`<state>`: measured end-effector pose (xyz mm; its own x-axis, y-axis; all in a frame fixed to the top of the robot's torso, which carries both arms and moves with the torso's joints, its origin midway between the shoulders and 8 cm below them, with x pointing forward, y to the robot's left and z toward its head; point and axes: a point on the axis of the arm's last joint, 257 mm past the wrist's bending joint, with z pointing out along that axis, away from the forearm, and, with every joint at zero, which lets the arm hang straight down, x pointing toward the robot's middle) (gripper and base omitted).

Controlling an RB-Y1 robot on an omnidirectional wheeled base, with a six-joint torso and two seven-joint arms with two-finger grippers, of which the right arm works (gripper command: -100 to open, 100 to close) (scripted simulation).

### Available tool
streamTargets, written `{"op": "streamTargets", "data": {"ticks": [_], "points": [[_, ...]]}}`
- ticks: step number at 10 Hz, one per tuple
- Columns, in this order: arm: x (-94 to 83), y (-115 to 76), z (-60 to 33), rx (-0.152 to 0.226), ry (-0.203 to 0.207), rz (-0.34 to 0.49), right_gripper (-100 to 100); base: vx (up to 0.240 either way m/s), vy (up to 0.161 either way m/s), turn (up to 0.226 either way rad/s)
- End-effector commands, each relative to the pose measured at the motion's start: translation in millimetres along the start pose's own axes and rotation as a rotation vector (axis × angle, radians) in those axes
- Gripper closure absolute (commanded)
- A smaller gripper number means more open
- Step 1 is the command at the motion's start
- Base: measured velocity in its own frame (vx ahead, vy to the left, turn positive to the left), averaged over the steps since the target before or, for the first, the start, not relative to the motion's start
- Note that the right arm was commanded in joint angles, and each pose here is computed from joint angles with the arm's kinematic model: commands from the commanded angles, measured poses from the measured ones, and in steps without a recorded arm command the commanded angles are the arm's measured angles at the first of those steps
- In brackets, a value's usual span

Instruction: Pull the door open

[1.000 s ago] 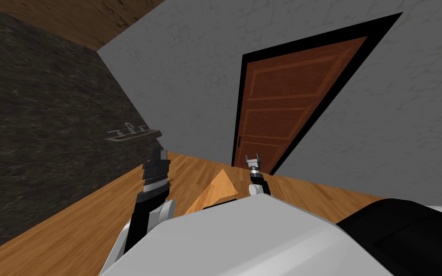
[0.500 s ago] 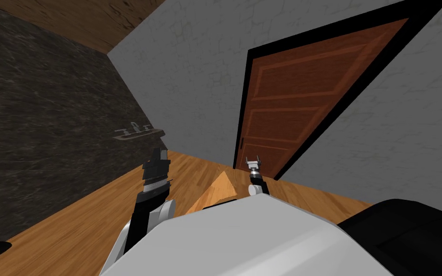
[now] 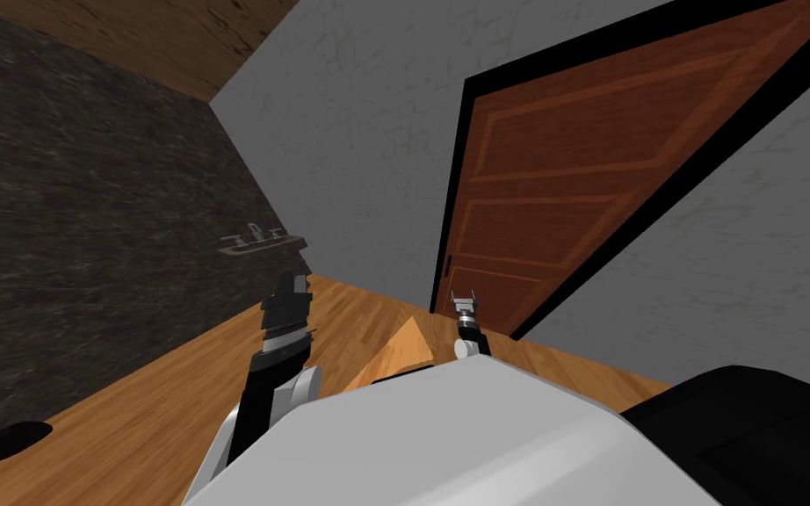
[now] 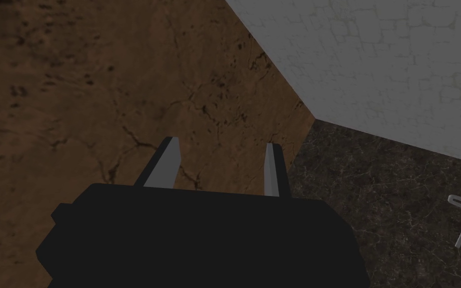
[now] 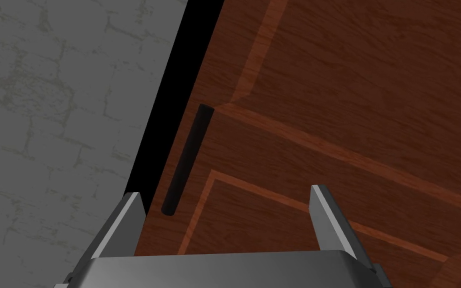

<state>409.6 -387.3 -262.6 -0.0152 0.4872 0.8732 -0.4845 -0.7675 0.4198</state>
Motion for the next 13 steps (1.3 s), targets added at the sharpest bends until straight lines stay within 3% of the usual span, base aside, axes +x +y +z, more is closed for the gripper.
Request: {"op": "streamTargets", "data": {"ticks": [1,13], "points": [[-11.9,-0.4,-0.2,-0.006,-0.024,0.039,-100,0.077,-0.044,0.11],[-91.6,4.8,-14.9,-0.088,-0.19,0.268,-100,0.094,-0.051,0.082]]}}
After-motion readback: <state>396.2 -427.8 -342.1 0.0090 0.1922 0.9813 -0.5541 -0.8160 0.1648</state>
